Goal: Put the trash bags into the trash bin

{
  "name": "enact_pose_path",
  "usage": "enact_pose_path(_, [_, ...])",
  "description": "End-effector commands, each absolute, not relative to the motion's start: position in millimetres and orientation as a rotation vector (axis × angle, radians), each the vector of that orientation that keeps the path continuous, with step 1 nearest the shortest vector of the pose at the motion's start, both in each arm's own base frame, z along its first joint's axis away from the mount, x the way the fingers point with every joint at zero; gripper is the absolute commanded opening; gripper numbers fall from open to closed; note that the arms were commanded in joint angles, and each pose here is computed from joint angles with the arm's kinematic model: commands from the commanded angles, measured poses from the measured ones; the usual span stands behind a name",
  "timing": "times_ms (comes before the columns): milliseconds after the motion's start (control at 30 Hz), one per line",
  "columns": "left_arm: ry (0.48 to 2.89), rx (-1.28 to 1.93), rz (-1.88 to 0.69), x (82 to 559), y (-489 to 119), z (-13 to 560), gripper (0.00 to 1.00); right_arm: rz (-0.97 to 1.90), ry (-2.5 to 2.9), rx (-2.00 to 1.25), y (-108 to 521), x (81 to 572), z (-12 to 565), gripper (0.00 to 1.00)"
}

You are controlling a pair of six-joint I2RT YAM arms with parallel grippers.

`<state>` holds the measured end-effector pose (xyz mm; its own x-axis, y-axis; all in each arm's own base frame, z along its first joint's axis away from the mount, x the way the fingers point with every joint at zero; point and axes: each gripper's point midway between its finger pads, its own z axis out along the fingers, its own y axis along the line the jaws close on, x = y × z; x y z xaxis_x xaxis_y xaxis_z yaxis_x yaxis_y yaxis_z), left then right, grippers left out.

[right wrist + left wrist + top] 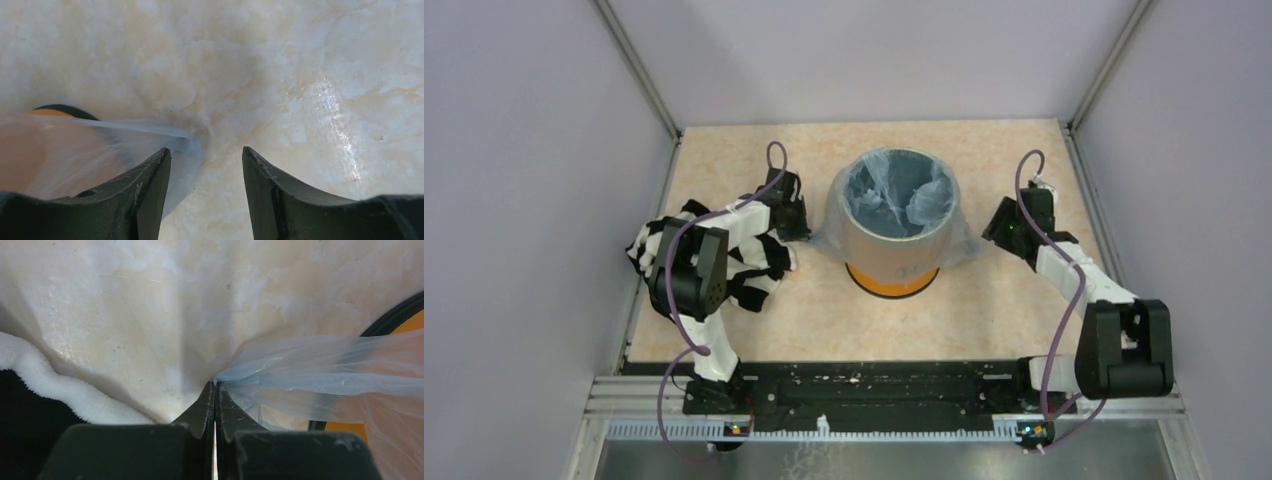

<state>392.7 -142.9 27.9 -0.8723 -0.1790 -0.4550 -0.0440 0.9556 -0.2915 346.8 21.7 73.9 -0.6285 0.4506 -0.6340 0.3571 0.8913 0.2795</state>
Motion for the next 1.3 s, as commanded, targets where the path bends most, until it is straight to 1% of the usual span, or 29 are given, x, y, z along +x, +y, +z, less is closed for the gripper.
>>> enact_pose_path(0, [2.596, -0.133, -0.377, 391.6, -141.9, 40.9, 0.00, 0.246, 2.253, 0.601, 26.9, 335.6, 98.0, 0.56])
enact_pose_path(133, [2.599, -0.122, -0.395, 390.0, -146.2, 40.5, 0.00, 0.324, 2.259, 0.628, 37.1, 327.8, 102.5, 0.56])
enact_pose_path(233, [2.593, -0.118, -0.404, 391.1, -147.9, 42.2, 0.00, 0.461, 2.265, 0.638, 55.7, 323.2, 106.8, 0.58])
enact_pose_path(333, [2.589, -0.112, -0.416, 391.0, -149.9, 44.5, 0.00, 0.553, 2.255, 0.680, 66.1, 317.3, 104.9, 0.57])
enact_pose_path(433, [2.588, -0.109, -0.422, 390.5, -150.9, 44.9, 0.00, 0.648, 2.219, 0.654, 77.6, 313.8, 105.8, 0.57])
enact_pose_path(567, [2.588, -0.105, -0.437, 389.7, -153.2, 46.1, 0.00, 0.723, 2.118, 0.587, 86.2, 309.0, 116.7, 0.64])
enact_pose_path(633, [2.584, -0.104, -0.447, 389.9, -154.6, 47.5, 0.00, 0.743, 2.072, 0.573, 88.0, 304.3, 118.7, 0.66])
enact_pose_path(733, [2.582, -0.104, -0.452, 390.9, -155.4, 48.2, 0.00, 0.793, 2.034, 0.613, 91.2, 302.2, 120.5, 0.68])
enact_pose_path(933, [2.583, -0.102, -0.462, 390.4, -157.7, 48.3, 0.00, 0.925, 1.943, 0.665, 103.9, 305.4, 129.3, 0.78])
enact_pose_path(1100, [2.579, -0.099, -0.464, 390.9, -158.1, 49.6, 0.00, 0.981, 1.981, 0.738, 116.5, 306.8, 114.4, 0.77])
enact_pose_path(1267, [2.579, -0.099, -0.468, 390.6, -159.3, 50.2, 0.00, 1.044, 1.957, 0.843, 124.6, 308.2, 103.7, 0.69])
